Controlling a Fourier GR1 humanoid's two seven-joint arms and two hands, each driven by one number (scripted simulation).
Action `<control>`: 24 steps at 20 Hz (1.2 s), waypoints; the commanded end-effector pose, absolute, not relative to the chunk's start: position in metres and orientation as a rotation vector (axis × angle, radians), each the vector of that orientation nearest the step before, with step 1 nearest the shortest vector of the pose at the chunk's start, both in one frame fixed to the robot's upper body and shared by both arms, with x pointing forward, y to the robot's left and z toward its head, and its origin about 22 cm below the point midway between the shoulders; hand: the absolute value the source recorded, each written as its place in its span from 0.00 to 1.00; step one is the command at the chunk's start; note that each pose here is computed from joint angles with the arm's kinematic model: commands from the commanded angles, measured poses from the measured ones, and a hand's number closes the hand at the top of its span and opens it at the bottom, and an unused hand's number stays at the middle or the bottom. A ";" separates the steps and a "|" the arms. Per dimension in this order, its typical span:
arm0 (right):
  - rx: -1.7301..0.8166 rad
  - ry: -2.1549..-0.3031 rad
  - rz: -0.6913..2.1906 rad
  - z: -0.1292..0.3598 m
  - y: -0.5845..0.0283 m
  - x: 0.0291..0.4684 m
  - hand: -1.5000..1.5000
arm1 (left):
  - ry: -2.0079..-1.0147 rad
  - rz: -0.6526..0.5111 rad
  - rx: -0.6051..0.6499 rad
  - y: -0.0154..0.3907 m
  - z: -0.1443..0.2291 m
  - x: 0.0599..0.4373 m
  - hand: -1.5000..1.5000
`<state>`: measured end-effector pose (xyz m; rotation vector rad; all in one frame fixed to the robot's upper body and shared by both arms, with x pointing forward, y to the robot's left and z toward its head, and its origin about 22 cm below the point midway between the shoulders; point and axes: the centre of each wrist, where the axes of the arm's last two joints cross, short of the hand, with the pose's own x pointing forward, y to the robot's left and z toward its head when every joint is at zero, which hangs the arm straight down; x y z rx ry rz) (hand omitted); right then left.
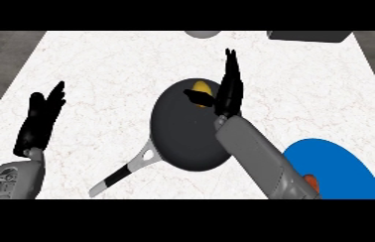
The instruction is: Pick the lemon from the plate and place it in the pan
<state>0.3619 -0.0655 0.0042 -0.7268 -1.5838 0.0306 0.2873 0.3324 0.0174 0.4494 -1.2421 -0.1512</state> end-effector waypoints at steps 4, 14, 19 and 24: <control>-0.786 -1.553 -0.153 -0.005 -0.083 0.350 0.00 | -1.200 -0.098 0.494 0.351 0.004 0.262 0.50; -0.701 -1.608 -0.201 0.014 -0.183 0.255 0.00 | -1.196 -0.078 0.520 0.357 0.013 0.257 0.50; -0.698 -1.606 -0.161 0.037 -0.226 0.192 0.00 | -1.176 -0.087 0.519 0.357 0.014 0.259 0.50; -0.705 -1.596 -0.093 0.051 -0.270 0.145 0.00 | -1.175 -0.079 0.516 0.356 0.017 0.260 0.50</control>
